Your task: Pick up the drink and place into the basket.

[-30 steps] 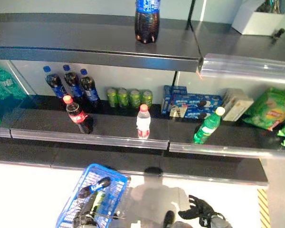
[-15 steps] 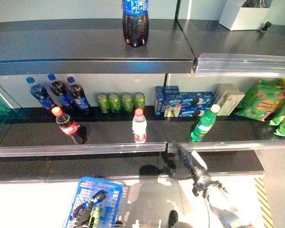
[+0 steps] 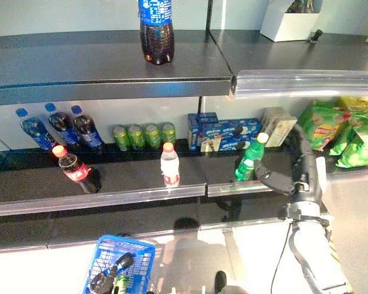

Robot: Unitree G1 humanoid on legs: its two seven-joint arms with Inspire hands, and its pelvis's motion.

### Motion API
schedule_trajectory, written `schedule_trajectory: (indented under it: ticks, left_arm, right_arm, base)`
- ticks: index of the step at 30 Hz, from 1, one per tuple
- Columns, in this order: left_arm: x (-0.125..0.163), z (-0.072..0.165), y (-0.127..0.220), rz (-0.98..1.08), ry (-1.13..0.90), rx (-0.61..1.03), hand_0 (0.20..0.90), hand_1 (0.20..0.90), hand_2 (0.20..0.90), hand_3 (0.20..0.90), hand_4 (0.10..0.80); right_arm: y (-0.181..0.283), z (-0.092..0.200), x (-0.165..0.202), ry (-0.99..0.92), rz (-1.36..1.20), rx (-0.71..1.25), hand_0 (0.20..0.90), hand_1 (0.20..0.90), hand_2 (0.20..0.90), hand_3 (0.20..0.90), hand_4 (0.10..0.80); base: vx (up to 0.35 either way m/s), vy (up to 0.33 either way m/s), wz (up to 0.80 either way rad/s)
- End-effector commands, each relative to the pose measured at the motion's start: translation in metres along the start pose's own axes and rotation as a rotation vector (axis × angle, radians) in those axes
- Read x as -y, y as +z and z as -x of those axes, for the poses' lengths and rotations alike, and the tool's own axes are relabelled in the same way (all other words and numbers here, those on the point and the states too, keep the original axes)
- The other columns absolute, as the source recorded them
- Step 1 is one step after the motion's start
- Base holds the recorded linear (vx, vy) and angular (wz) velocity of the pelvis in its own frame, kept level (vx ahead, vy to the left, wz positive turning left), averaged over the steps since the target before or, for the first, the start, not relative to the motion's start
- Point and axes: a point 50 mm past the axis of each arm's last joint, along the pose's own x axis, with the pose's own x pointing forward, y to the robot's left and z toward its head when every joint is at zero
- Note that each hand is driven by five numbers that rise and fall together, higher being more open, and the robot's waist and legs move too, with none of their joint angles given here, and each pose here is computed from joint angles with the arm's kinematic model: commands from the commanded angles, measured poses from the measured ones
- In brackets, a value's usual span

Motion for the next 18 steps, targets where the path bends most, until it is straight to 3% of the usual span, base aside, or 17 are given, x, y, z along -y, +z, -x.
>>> schedule_trajectory:
  ticks: [1,11,18]
  left_arm:
    - [0.006,-0.002,0.022,0.007,-0.060,0.121,0.300,0.300,0.300,0.200,0.100]
    - [0.015,0.000,0.014,-0.032,-0.086,0.102,0.300,0.300,0.300,0.200,0.100]
    - [0.060,0.005,0.013,0.079,-0.220,0.073,0.300,0.300,0.300,0.200,0.100]
  right_arm:
    - [0.053,-0.024,0.009,-0.115,-0.072,0.300,0.900,0.900,0.900,0.900,0.800]
    - [0.031,-0.032,0.001,-0.243,-0.126,0.179,0.900,0.900,0.900,0.900,0.800]
    - [0.058,-0.063,-0.012,-0.316,-0.194,0.315,0.900,0.900,0.900,0.900,0.800]
  base:
    - [0.073,-0.024,0.03]
    - [0.033,0.001,0.10]
    - [-0.160,0.001,0.14]
